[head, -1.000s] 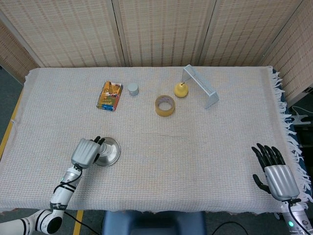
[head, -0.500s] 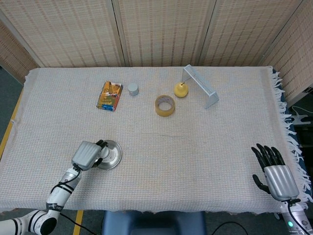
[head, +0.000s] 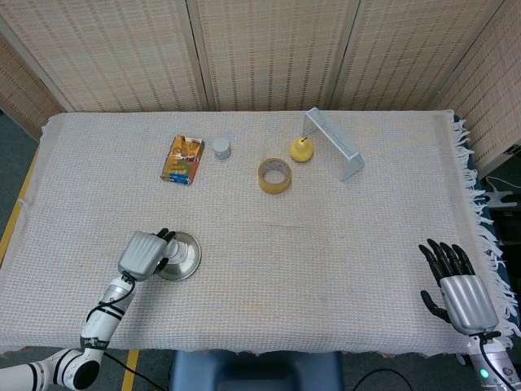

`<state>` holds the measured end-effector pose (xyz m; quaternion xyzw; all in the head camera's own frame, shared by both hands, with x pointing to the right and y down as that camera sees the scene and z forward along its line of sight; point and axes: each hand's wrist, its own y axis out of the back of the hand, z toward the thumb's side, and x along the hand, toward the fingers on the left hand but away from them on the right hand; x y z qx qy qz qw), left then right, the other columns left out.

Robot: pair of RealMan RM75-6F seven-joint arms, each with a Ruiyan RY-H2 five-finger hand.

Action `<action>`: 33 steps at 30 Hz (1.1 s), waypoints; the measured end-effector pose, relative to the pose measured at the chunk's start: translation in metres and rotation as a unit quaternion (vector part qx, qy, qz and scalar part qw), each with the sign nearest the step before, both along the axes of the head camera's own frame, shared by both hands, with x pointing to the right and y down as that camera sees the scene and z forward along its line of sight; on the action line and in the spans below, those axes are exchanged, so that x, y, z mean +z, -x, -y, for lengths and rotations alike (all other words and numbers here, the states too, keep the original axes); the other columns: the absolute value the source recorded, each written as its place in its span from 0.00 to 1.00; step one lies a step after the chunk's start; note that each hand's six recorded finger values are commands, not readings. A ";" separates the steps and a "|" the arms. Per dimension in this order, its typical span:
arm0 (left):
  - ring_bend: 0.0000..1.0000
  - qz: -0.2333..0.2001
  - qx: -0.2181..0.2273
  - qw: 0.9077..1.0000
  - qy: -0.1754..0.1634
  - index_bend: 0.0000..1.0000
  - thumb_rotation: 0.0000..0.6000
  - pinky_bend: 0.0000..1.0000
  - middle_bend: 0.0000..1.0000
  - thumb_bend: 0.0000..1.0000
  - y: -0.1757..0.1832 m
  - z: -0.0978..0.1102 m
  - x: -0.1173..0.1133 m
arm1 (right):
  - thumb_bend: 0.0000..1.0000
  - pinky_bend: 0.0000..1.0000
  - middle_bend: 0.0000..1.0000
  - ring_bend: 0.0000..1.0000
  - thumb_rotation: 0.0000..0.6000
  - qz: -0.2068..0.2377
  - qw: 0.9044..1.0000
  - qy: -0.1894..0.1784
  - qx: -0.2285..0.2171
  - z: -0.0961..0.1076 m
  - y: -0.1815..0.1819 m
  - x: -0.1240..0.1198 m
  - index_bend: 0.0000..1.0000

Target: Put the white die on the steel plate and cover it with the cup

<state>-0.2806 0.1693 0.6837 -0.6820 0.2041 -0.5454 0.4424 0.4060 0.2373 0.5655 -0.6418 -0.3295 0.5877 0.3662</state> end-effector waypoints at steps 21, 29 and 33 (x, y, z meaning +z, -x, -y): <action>0.65 0.042 0.000 0.998 -0.047 0.51 1.00 0.87 0.67 0.37 0.014 0.010 -0.003 | 0.26 0.00 0.00 0.00 1.00 0.000 1.000 0.000 -0.002 -0.001 0.001 -0.001 0.00; 0.65 0.009 -0.011 1.000 -0.020 0.51 1.00 0.87 0.67 0.37 0.009 0.002 -0.010 | 0.26 0.00 0.00 0.00 1.00 0.002 1.000 -0.005 0.000 -0.001 0.000 -0.004 0.00; 0.65 -0.016 -0.017 1.000 -0.006 0.51 1.00 0.87 0.67 0.37 0.010 -0.002 -0.023 | 0.26 0.00 0.00 0.00 1.00 0.003 1.000 -0.003 -0.001 -0.002 0.001 -0.003 0.00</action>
